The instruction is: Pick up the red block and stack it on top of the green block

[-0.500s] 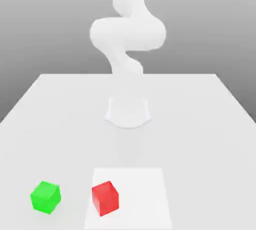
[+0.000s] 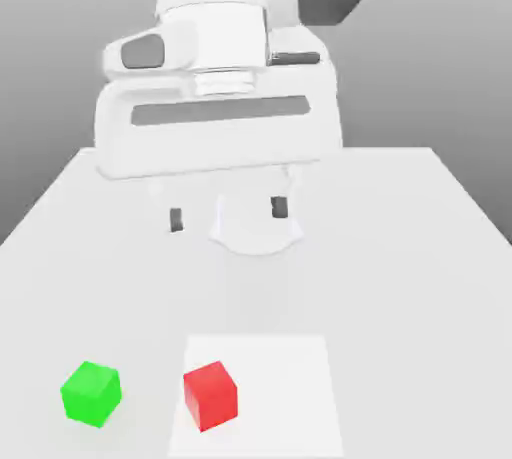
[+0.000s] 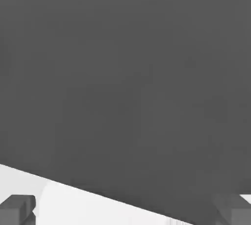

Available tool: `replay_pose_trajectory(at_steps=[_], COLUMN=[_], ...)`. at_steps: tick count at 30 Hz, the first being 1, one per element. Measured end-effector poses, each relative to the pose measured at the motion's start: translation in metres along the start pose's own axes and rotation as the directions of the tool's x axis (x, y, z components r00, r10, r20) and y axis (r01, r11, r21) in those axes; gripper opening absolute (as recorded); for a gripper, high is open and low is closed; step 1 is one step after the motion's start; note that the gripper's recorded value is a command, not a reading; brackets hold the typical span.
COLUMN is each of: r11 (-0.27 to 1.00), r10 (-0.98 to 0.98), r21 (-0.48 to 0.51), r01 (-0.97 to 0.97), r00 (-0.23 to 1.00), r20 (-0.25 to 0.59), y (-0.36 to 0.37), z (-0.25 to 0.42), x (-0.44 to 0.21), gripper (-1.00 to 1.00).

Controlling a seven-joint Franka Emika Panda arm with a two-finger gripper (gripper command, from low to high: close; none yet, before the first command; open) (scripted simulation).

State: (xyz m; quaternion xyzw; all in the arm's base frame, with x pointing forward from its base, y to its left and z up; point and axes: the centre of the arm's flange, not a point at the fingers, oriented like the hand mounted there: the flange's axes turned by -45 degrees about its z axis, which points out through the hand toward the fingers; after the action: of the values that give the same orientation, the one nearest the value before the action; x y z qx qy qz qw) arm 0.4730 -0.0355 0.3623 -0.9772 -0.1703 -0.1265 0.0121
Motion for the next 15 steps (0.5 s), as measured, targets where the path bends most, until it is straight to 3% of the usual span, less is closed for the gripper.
replay_pose_trajectory(at_steps=[7, 13, 14, 15], r11=[0.991, 0.987, 0.987, 0.987], r10=[-0.132, -0.158, -0.158, -0.158], r21=[0.047, 0.057, 0.058, 0.058], r01=[0.125, 0.149, 0.148, 0.148], r00=[0.968, 0.957, 0.957, 0.957], r20=[0.212, 0.245, 0.245, 0.245], y=[0.004, 0.003, 0.002, 0.002], z=[0.120, 0.191, 0.198, 0.198], x=[-0.066, -0.092, -0.094, -0.094], gripper=[0.00, 0.00, -1.00, -1.00])
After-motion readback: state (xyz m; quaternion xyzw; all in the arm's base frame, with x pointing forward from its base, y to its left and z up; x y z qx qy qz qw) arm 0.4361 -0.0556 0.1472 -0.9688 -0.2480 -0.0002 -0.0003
